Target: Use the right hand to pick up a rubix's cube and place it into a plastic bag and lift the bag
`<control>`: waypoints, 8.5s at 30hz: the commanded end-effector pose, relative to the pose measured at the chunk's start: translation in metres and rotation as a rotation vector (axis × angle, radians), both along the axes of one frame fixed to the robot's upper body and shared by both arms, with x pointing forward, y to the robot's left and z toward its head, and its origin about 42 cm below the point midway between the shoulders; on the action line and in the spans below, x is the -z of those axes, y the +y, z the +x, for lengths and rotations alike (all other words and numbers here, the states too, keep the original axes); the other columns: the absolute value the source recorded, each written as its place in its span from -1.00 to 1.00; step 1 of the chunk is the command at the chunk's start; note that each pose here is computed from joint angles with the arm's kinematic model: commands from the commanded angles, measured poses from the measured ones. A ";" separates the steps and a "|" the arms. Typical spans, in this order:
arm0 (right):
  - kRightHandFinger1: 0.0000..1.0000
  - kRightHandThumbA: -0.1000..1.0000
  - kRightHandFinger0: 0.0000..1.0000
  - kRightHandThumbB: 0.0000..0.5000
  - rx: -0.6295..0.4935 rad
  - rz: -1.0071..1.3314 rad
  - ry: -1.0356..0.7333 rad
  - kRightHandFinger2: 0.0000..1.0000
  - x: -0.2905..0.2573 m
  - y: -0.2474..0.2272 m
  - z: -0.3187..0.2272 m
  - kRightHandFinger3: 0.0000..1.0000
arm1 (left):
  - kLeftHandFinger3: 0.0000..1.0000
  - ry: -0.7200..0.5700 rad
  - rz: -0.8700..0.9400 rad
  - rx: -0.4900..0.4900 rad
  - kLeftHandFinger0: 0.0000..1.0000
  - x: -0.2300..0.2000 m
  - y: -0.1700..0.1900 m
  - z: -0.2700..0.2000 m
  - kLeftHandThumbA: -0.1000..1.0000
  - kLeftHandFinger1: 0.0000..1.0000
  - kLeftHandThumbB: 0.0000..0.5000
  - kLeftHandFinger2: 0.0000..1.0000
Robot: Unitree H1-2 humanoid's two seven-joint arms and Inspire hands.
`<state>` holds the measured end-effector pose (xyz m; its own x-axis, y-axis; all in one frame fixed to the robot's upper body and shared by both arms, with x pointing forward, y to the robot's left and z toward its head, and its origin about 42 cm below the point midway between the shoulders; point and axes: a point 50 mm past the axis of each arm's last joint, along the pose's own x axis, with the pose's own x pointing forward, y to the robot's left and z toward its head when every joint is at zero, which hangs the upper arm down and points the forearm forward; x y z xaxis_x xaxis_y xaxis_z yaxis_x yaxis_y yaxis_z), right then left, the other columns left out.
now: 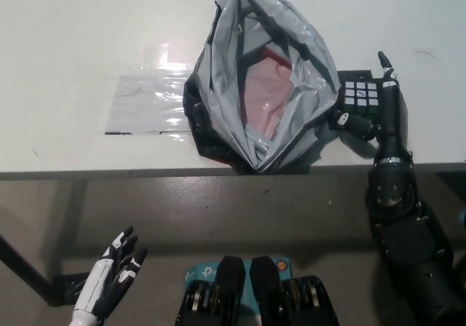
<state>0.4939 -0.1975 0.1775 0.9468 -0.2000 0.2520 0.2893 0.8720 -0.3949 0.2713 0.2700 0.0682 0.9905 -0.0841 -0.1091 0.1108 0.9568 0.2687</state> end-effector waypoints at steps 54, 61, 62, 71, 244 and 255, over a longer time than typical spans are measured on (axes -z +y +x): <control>-0.64 -0.97 -1.00 -0.08 0.272 0.258 -0.148 0.04 -0.029 0.004 0.033 0.07 | 1.00 -0.073 0.001 0.018 1.00 -0.016 -0.002 0.008 0.72 1.00 -0.38 1.00; -0.63 -1.00 -1.00 -0.28 0.274 0.257 -0.113 0.17 -0.023 0.002 0.033 0.25 | 1.00 -0.070 0.001 0.013 1.00 -0.016 -0.003 0.008 0.73 1.00 -0.39 1.00; -0.64 -1.00 -1.00 -0.27 0.276 0.257 -0.112 0.18 -0.022 0.002 0.033 0.26 | 1.00 -0.071 0.002 0.014 1.00 -0.016 -0.003 0.008 0.73 1.00 -0.39 1.00; -0.62 -1.00 -1.00 -0.26 0.295 0.371 -0.107 0.26 -0.019 -0.001 0.032 0.35 | 1.00 -0.082 0.004 0.018 1.00 -0.018 -0.003 0.011 0.74 1.00 -0.49 1.00; 1.00 0.80 1.00 1.00 -0.244 0.089 0.005 1.00 -0.033 -0.023 0.010 1.00 | 1.00 -0.142 -0.005 0.017 0.78 -0.032 -0.003 0.031 0.84 1.00 -0.30 1.00; 1.00 0.81 1.00 1.00 -0.248 0.056 0.035 1.00 -0.031 -0.021 0.015 1.00 | 1.00 -0.143 -0.011 0.014 0.79 -0.036 -0.004 0.034 0.84 1.00 -0.34 1.00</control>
<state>0.4919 -0.2288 0.1724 0.9905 -0.0037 0.1375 0.0547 0.9279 -0.3688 0.2985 0.2646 0.0876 0.9947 -0.0955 -0.0370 0.1019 0.9578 0.2689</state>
